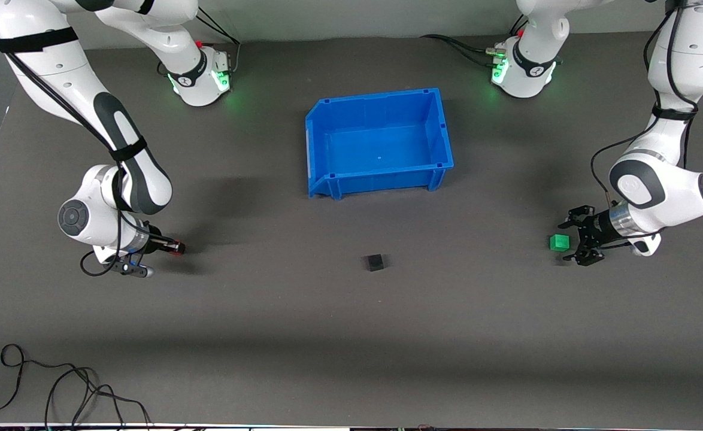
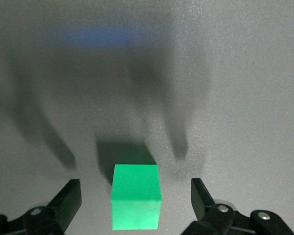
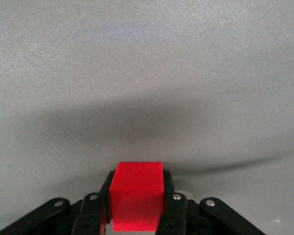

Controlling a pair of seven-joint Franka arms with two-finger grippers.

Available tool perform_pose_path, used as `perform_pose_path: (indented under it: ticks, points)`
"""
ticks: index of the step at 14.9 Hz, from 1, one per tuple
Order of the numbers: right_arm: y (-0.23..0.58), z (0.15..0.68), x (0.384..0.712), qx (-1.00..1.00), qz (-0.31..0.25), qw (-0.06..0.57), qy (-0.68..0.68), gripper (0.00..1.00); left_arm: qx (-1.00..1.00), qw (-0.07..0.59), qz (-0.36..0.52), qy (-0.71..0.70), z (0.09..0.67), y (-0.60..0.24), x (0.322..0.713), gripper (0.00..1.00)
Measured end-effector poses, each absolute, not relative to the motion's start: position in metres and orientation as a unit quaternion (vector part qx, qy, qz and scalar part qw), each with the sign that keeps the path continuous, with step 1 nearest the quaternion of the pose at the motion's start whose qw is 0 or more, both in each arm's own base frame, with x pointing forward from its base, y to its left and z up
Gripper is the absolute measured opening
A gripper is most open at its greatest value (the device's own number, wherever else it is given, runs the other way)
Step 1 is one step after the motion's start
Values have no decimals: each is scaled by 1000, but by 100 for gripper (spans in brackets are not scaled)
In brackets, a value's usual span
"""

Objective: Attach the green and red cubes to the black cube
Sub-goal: 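Close the right gripper on the red cube while the left gripper grasps green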

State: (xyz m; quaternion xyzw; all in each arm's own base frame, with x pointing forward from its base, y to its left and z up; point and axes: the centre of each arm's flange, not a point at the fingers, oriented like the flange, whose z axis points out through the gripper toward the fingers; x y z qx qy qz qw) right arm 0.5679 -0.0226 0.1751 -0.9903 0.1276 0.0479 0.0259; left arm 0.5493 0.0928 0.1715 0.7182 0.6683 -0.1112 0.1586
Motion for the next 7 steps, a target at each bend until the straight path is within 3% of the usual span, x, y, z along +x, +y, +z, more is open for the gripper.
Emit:
perform_pose_path:
  ticks: [5,7]
  points:
    - [-16,177,571,-981,45,27,184,40,718,159,-110,669,172,93,550,40]
    - [5,181,576,-971,40,25,235,40,718,159,-110,669,173,93,551,37]
